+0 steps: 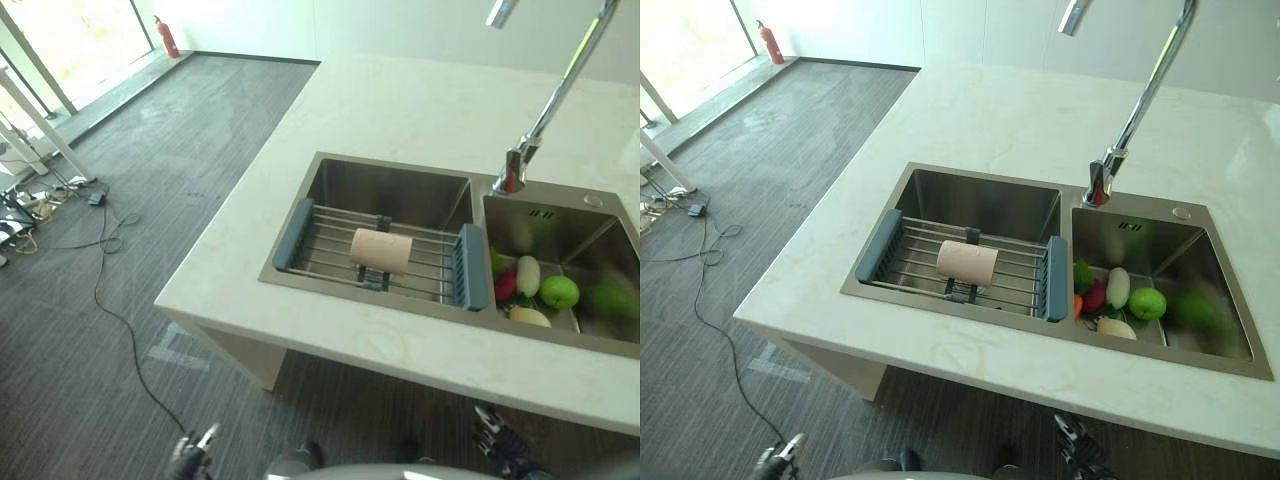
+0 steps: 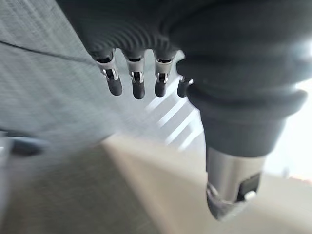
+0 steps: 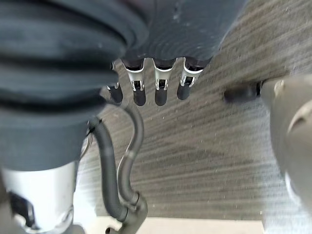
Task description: Place the dishes in the dishwasher.
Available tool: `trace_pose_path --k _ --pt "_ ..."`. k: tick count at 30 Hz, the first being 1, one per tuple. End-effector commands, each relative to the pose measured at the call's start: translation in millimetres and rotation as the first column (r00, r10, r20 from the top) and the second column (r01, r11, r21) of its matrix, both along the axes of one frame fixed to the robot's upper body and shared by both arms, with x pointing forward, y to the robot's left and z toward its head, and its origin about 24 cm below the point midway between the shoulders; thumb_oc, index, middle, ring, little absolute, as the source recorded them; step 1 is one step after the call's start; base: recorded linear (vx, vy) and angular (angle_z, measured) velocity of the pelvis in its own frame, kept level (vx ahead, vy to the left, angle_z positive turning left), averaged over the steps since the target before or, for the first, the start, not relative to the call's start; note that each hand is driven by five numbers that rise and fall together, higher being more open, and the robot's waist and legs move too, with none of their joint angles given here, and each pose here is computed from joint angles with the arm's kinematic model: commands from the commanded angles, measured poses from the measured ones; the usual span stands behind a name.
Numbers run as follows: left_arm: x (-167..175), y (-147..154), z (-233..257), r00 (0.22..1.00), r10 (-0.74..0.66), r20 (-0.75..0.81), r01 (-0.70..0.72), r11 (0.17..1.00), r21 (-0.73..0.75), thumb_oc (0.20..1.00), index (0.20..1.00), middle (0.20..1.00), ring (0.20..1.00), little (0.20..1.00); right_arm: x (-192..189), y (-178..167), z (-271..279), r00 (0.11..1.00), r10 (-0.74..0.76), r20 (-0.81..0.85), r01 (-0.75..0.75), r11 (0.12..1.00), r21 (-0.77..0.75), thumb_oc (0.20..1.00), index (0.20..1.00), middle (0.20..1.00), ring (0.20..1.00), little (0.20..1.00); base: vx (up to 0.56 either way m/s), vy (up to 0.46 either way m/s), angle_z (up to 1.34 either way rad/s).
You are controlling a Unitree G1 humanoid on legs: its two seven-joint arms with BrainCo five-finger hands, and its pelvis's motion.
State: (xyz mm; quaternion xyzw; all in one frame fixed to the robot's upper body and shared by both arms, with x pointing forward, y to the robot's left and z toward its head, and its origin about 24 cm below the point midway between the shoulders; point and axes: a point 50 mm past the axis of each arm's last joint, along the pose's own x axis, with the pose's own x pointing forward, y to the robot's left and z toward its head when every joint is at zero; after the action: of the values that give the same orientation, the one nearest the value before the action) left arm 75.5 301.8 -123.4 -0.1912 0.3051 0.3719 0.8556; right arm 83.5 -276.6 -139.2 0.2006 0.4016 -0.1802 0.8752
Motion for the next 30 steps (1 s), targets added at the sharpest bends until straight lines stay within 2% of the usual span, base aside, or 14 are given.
trace_pose_path --k 1,2,3,4,6,7,9,11,16,17,18,20,24,30 --pt "29 56 47 0.965 0.159 0.209 -0.206 0.952 0.225 1.0 1.0 1.0 1.0 1.0 12 -6 4 0.999 -0.003 0.045 0.004 1.0 -0.013 1.0 1.0 1.0 1.0 1.0 0.04 0.001 0.12" --pt "29 56 47 0.965 0.159 0.209 -0.206 0.952 0.225 1.0 1.0 1.0 1.0 1.0 12 -6 4 0.999 -0.003 0.045 0.004 1.0 -0.013 1.0 1.0 1.0 1.0 1.0 0.08 0.002 0.06" --pt "37 103 94 0.896 0.29 0.336 -0.403 0.85 0.34 1.0 1.0 1.0 1.0 1.0 2 -4 0 1.0 -0.008 0.014 0.008 1.0 -0.001 1.0 1.0 1.0 1.0 1.0 0.08 -0.007 0.06" --pt "46 125 130 0.847 0.319 0.424 -0.494 0.767 0.41 1.0 1.0 1.0 1.0 1.0 -3 -2 -3 1.0 -0.004 -0.007 0.004 1.0 0.002 1.0 1.0 1.0 1.0 1.0 0.09 -0.012 0.07" --pt "53 139 164 0.793 0.323 0.517 -0.572 0.688 0.446 1.0 1.0 1.0 1.0 1.0 -6 -1 -4 1.0 -0.012 -0.023 0.012 1.0 0.004 1.0 1.0 1.0 1.0 1.0 0.04 -0.023 0.02" --pt "60 148 197 0.746 0.282 0.603 -0.622 0.619 0.48 1.0 1.0 1.0 1.0 1.0 -10 1 -6 0.999 -0.021 -0.036 0.022 1.0 0.009 1.0 1.0 1.0 1.0 1.0 0.04 -0.028 0.0" --pt "67 149 222 0.716 0.227 0.661 -0.646 0.575 0.502 1.0 1.0 1.0 1.0 1.0 -13 3 -7 0.999 -0.027 -0.046 0.028 1.0 0.012 1.0 1.0 1.0 1.0 1.0 0.02 -0.013 0.01" --pt "78 145 254 0.693 0.105 0.713 -0.649 0.52 0.555 1.0 1.0 1.0 1.0 1.0 -18 5 -9 0.997 -0.038 -0.06 0.039 0.999 0.017 1.0 1.0 1.0 1.0 1.0 0.02 -0.016 -0.01" --pt "122 109 315 0.673 -0.251 0.696 -0.54 0.476 0.694 1.0 1.0 1.0 1.0 1.0 -23 10 -11 0.996 -0.043 -0.083 0.046 0.998 0.031 1.0 1.0 1.0 1.0 1.0 0.04 -0.035 -0.05" --pt "135 88 323 0.64 -0.384 0.666 -0.48 0.477 0.736 1.0 1.0 1.0 1.0 1.0 -25 13 -13 0.995 -0.035 -0.091 0.039 0.999 0.036 1.0 1.0 1.0 1.0 1.0 0.04 -0.021 -0.08" --pt "143 76 325 0.619 -0.45 0.644 -0.439 0.483 0.758 1.0 1.0 1.0 1.0 1.0 -26 14 -13 0.995 -0.031 -0.095 0.035 0.999 0.038 1.0 1.0 1.0 1.0 1.0 0.05 -0.031 -0.14" --pt "172 22 324 0.532 -0.675 0.511 -0.253 0.449 0.857 1.0 1.0 1.0 1.0 1.0 -28 18 -15 0.995 -0.013 -0.102 0.018 0.999 0.05 1.0 1.0 1.0 1.0 1.0 0.05 -0.04 -0.23" --pt "196 -20 324 0.463 -0.819 0.339 -0.097 0.334 0.938 1.0 1.0 1.0 1.0 1.0 -29 20 -15 0.994 0.014 -0.111 -0.008 0.998 0.062 1.0 1.0 1.0 1.0 1.0 0.04 -0.031 -0.14" --pt "224 -50 329 0.403 -0.905 0.133 0.044 0.164 0.985 1.0 1.0 1.0 1.0 1.0 -34 24 -17 0.986 0.08 -0.147 -0.069 0.995 0.073 1.0 1.0 1.0 1.0 1.0 0.04 -0.025 -0.17"
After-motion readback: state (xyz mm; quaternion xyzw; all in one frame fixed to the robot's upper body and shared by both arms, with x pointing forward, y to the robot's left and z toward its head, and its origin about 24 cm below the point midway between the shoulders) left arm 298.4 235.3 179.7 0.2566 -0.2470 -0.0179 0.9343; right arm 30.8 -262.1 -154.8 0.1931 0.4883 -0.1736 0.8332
